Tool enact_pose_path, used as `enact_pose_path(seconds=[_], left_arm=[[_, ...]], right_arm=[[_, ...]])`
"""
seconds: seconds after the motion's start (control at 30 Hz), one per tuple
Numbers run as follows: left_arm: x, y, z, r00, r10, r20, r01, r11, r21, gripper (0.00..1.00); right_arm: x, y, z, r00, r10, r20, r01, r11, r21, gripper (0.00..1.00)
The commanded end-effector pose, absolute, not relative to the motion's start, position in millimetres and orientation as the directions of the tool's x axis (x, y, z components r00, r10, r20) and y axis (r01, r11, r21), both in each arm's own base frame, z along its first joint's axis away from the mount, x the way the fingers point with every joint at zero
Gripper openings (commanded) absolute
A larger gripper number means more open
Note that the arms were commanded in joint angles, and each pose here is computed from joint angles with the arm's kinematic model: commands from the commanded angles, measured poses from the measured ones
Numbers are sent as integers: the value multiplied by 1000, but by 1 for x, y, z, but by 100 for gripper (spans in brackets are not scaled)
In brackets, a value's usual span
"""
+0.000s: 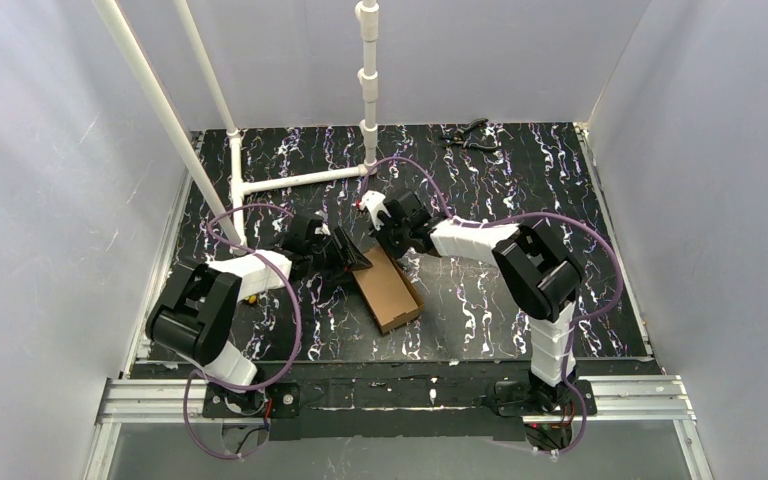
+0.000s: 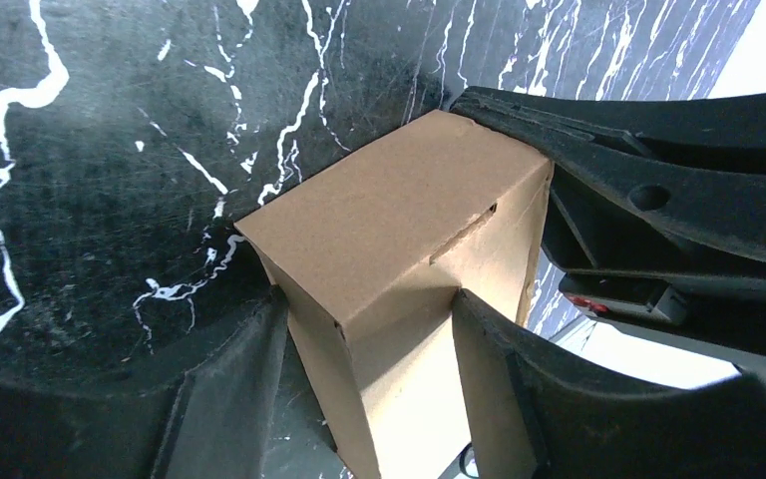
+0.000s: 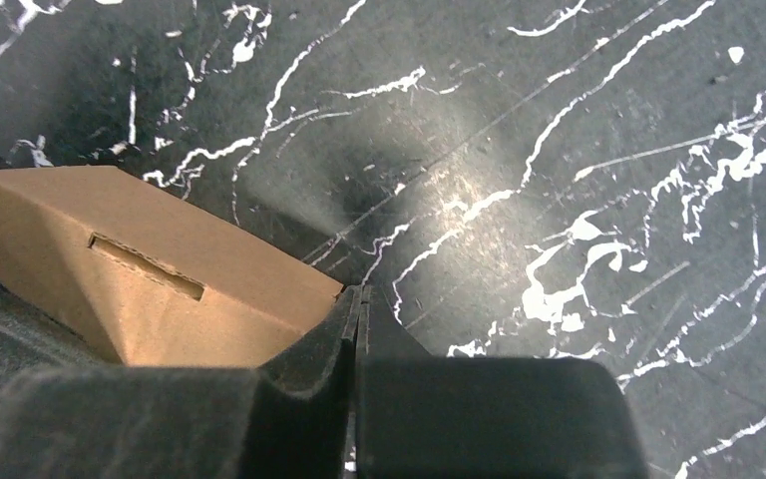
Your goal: Fold the paper box
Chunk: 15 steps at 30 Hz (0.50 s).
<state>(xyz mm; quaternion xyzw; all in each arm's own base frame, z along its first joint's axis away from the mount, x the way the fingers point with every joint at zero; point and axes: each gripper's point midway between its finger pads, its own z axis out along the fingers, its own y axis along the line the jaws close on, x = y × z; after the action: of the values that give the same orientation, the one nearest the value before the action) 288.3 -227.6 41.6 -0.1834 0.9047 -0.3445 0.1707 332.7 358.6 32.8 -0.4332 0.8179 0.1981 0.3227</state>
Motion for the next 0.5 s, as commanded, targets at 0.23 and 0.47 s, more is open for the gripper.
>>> enact_pose_path(seconds=[0.23, 0.47], left_arm=[[278, -218, 68, -853, -452, -263, -141, 684, -716, 67], [240, -201, 102, -810, -470, -350, -37, 636, -770, 97]], right_arm=[[359, 283, 67, -472, -528, -705, -758, 652, 19, 18], [299, 237, 84, -458, -494, -739, -819, 557, 135, 30]])
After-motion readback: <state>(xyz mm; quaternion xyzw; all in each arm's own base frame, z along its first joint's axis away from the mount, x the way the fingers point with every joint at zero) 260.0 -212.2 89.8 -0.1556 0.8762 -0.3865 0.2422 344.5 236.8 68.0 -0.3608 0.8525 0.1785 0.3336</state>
